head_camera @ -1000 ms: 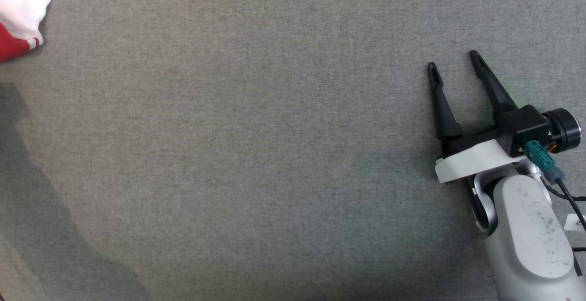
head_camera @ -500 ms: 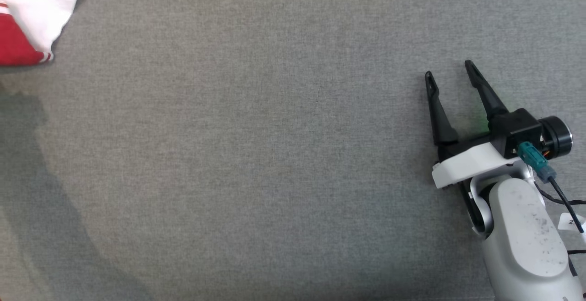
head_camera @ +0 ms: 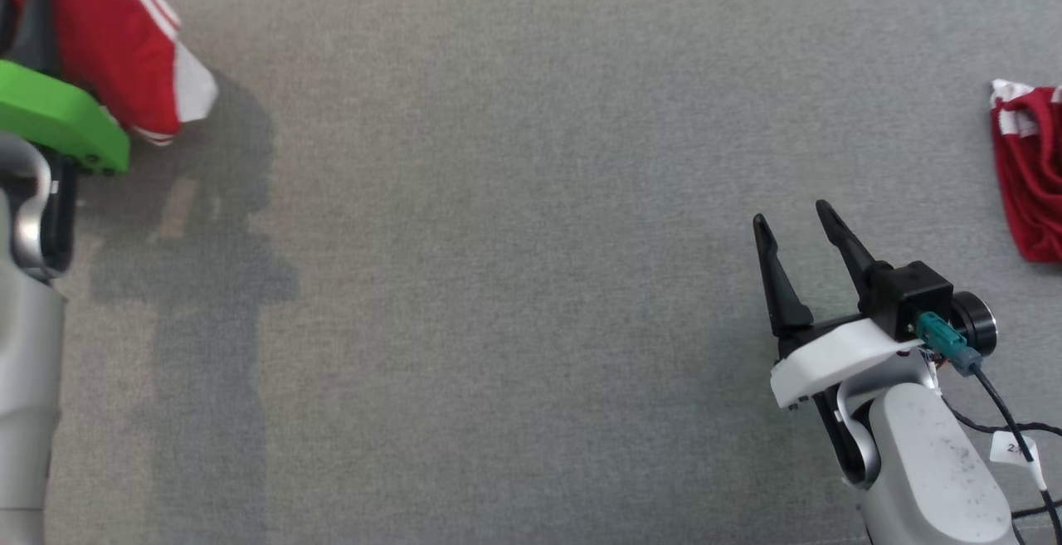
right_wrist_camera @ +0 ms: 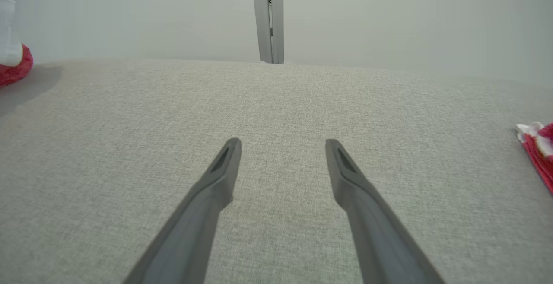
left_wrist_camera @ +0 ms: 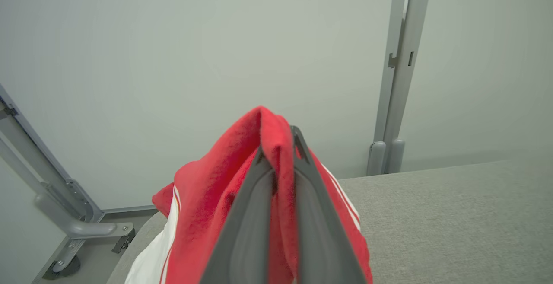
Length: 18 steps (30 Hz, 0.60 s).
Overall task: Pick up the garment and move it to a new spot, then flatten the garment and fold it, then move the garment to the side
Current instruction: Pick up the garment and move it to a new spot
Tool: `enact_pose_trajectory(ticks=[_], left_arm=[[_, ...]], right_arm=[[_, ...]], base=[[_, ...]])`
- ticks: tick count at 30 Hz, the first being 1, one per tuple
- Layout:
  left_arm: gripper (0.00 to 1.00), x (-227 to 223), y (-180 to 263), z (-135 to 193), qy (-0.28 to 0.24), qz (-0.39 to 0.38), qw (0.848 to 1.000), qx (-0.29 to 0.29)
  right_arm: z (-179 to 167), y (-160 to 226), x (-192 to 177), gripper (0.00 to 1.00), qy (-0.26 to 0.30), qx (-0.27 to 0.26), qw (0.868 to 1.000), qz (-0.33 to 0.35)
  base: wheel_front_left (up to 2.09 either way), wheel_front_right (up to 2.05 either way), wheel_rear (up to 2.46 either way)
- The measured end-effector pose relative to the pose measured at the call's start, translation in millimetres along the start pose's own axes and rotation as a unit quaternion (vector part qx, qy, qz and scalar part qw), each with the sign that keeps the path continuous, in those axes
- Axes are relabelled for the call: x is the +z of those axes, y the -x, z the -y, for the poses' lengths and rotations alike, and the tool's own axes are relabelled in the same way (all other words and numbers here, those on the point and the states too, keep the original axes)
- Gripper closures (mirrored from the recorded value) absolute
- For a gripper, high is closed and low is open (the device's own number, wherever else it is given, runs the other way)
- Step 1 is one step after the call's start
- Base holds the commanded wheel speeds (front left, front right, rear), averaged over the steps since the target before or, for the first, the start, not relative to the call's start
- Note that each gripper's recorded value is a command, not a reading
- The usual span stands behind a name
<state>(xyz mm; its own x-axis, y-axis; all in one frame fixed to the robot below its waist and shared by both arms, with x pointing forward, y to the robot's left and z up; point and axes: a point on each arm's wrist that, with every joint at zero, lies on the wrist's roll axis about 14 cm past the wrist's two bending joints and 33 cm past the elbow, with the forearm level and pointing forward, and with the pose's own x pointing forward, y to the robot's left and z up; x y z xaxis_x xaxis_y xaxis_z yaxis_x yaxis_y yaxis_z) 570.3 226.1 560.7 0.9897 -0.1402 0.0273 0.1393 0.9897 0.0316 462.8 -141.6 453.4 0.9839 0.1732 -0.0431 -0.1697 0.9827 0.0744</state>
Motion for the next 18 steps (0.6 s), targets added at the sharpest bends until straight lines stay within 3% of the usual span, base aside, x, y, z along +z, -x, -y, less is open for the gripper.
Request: enact_pose_trajectory(ticks=[4, 8, 13, 18], left_arm=[[1.00, 45.9, 1.2, 69.0, -0.009, 0.044, 0.995, -0.085], [1.00, 89.4, 11.3, 152.7, 0.002, 0.094, 0.979, -0.181], [1.00, 135.6, 40.5, 265.2, 0.052, 0.149, 0.937, -0.313], [1.00, 155.4, 70.4, 335.8, 0.104, 0.175, 0.895, -0.397]], right_arm=[[11.3, 20.3, 21.5, 0.00, -0.003, -0.021, 1.000, 0.023], [30.8, 45.3, 36.5, 0.00, -0.003, -0.055, 0.998, 0.039], [57.2, 74.5, 49.9, 0.00, -0.003, -0.099, 0.993, 0.057], [73.0, 92.4, 59.2, 0.00, -0.004, -0.127, 0.989, 0.071]], base=[[0.00, 0.00, 0.00], [0.00, 0.00, 0.00], [0.00, 0.00, 0.00], [0.00, 0.00, 0.00]])
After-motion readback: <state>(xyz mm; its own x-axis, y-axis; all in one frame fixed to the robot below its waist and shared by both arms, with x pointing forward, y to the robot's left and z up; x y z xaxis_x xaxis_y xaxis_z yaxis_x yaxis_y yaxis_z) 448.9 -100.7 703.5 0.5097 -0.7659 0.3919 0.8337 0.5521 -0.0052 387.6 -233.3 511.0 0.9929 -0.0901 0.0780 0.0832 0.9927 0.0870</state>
